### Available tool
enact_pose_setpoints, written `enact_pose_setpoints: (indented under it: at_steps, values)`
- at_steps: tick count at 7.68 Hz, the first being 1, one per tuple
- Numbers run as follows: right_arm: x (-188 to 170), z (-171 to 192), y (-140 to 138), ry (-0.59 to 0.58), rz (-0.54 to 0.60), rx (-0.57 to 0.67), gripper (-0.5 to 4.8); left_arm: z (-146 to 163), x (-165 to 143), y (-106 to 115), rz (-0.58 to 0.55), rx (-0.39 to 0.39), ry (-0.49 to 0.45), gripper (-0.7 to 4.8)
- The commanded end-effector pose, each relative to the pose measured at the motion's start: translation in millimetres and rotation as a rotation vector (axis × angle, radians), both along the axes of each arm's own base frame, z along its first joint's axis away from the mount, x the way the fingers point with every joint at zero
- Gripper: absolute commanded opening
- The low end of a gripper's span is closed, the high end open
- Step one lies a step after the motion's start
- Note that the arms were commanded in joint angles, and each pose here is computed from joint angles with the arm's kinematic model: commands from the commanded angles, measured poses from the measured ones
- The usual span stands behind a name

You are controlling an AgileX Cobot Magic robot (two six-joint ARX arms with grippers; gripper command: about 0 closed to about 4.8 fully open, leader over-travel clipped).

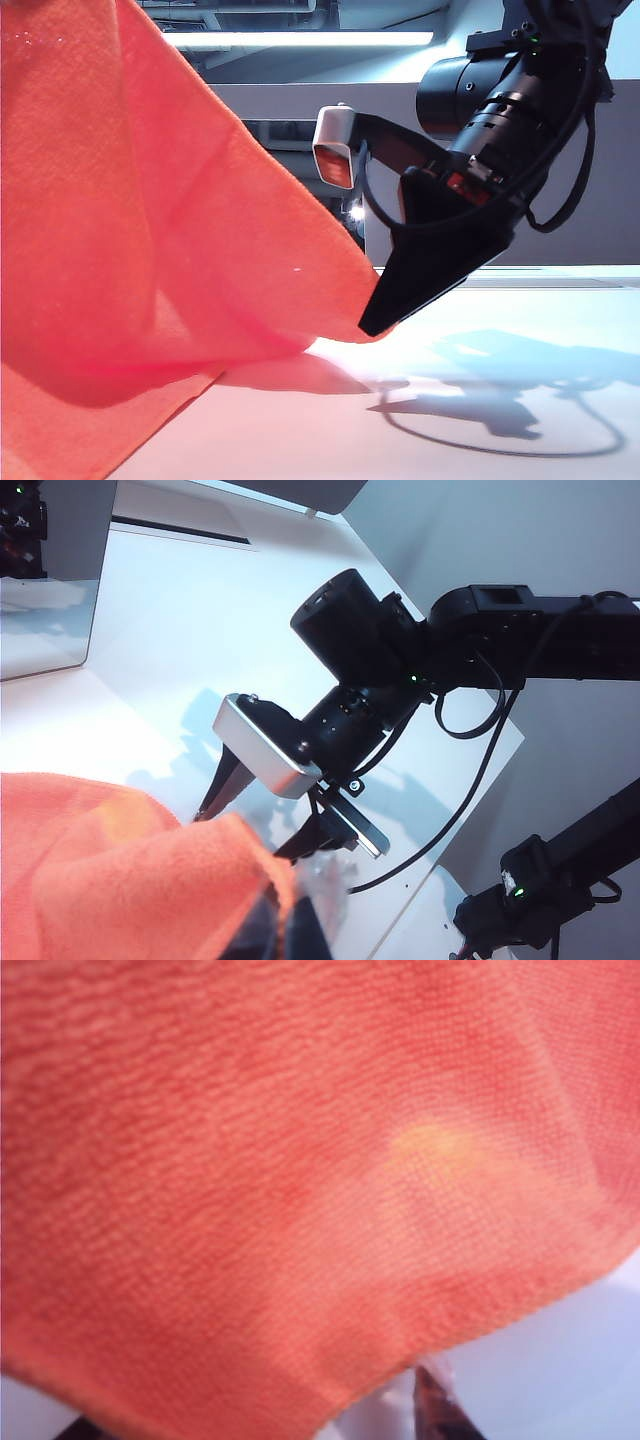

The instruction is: Pick up the cloth from the table and use it to cover the mirror.

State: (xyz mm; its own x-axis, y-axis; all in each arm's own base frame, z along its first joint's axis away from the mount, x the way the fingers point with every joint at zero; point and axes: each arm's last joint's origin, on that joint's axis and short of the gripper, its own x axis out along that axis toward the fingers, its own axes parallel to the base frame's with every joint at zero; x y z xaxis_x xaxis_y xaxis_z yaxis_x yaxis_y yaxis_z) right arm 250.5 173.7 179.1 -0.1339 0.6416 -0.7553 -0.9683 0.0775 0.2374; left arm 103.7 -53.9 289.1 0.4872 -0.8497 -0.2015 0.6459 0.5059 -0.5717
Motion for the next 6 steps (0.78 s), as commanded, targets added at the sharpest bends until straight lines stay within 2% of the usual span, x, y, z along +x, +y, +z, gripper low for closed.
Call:
enact_pose_setpoints:
  at_steps: [1, 2, 3, 4, 6]
  values:
    - [3.1, 2.4, 2.5, -0.031, -0.004, 0.029, 3.02, 3.3, -0.2, -0.1, -0.007, -0.010, -0.021, -0.06]
    - [3.1, 2.4, 2.5, -0.031, -0.004, 0.029, 1.97, 3.3, -0.2, -0.1, -0.007, -0.010, -0.021, -0.06]
    - [3.1, 2.2, 2.5, -0.030, -0.005, 0.028, 0.62, 3.3, -0.2, -0.1, -0.006, -0.010, -0.021, -0.06]
    - [4.7, 2.4, 2.8, -0.057, -0.013, 0.016, -0.07, 3.4, -0.1, -0.1, -0.003, -0.009, -0.022, -0.06]
    - [8.7, 25.3, 2.5, -0.208, -0.091, 0.035, -0.07, 3.0, 1.8, 1.1, 0.072, 0.009, -0.028, -0.06]
